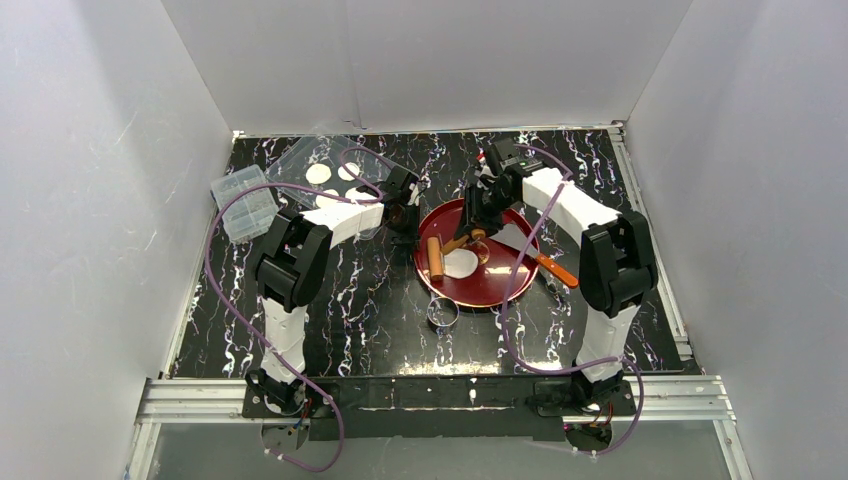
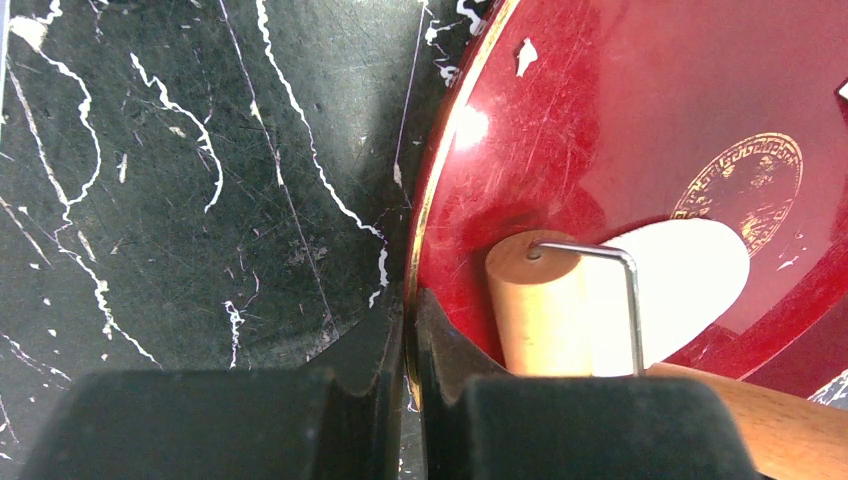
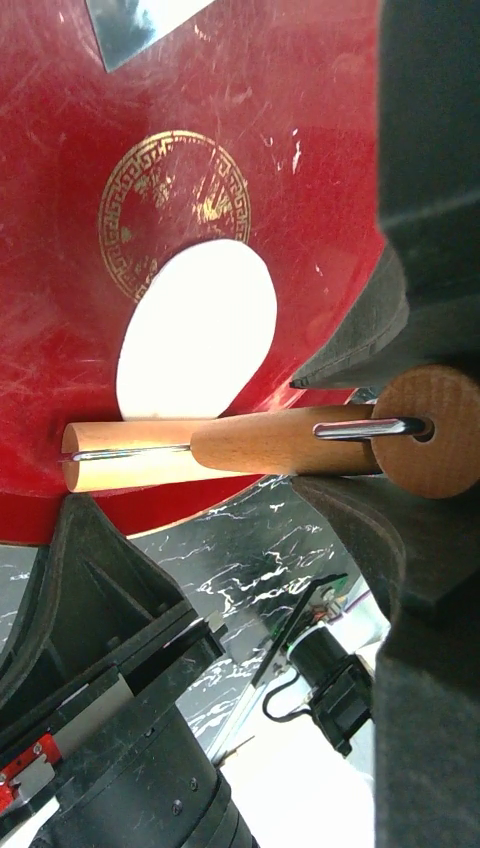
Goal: Roll out the dumpling wrappers from the dough
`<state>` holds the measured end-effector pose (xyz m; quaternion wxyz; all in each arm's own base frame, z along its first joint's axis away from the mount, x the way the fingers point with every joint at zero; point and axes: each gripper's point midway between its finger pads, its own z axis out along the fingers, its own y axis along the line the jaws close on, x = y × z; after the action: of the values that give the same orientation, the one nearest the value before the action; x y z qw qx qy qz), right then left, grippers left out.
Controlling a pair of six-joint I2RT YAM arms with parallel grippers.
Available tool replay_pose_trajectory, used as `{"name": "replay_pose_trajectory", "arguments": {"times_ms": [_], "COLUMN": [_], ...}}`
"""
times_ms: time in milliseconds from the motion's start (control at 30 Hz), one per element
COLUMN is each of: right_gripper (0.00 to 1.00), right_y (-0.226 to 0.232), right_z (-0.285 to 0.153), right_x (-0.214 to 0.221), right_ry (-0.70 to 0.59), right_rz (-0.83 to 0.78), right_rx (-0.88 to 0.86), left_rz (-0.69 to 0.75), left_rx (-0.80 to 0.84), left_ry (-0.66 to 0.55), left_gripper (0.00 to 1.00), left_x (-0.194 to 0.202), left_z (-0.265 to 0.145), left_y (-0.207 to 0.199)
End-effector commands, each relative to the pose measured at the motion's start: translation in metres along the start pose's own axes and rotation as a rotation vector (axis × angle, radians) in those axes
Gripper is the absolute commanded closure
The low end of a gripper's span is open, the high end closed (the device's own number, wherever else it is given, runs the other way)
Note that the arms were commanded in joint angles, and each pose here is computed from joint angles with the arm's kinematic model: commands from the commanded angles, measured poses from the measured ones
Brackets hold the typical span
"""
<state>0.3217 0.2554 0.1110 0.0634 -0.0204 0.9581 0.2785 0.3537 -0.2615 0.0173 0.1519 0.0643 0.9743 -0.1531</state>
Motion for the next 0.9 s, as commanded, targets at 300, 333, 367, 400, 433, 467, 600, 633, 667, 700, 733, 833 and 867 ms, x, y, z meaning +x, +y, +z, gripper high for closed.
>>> {"name": "replay_pose_trajectory", "arguments": {"times_ms": [300,333,367,400,433,467,600,633,667,700,733,833,867], "right_gripper": [0.99,0.99,0.99,0.99,0.99,0.99,0.99,0.99,0.99,0.99,0.99,0.99,0.99], "right_y": [-0.114,-0.114,-0.111,-0.107,-0.102,-0.096,-0.057,-0.048,-0.044,-0.043,-0.044,-0.054,-0.06], "right_z": [-0.038,-0.037,-0.035,-0.032,-0.029,-0.025,-0.009,-0.006,-0.005,-0.005,-0.005,-0.012,-0.014], "right_x": [0.035,0.037,0.037,0.036,0.034,0.032,0.018,0.015,0.013,0.011,0.011,0.014,0.017], "right_ry": [0.007,0.015,0.021,0.021,0.023,0.027,0.02,0.018,0.017,0.018,0.019,0.023,0.027], "right_rz": [0.084,0.088,0.096,0.096,0.097,0.095,0.108,0.117,0.122,0.125,0.122,0.086,0.082], "right_rx": [0.29,0.286,0.273,0.258,0.244,0.231,0.092,0.059,0.044,0.043,0.051,0.106,0.129], "left_rz": [0.077,0.078,0.077,0.074,0.073,0.072,0.071,0.071,0.071,0.071,0.071,0.071,0.072], "left_rx": [-0.129,-0.128,-0.127,-0.126,-0.123,-0.121,-0.119,-0.117,-0.118,-0.118,-0.118,-0.117,-0.115], "left_ry": [0.11,0.109,0.109,0.11,0.11,0.112,0.111,0.111,0.112,0.11,0.11,0.108,0.106], "left_gripper": [1.0,1.0,1.0,1.0,1.0,1.0,1.0,1.0,1.0,1.0,1.0,1.0,1.0], "left_x": [0.036,0.037,0.037,0.037,0.037,0.038,0.038,0.037,0.038,0.037,0.038,0.037,0.037], "left_z": [-0.003,-0.003,-0.002,-0.002,-0.002,-0.002,-0.002,-0.002,-0.002,-0.002,-0.002,-0.002,-0.003], "left_y": [0.031,0.031,0.031,0.031,0.03,0.03,0.03,0.029,0.029,0.029,0.03,0.029,0.029]}}
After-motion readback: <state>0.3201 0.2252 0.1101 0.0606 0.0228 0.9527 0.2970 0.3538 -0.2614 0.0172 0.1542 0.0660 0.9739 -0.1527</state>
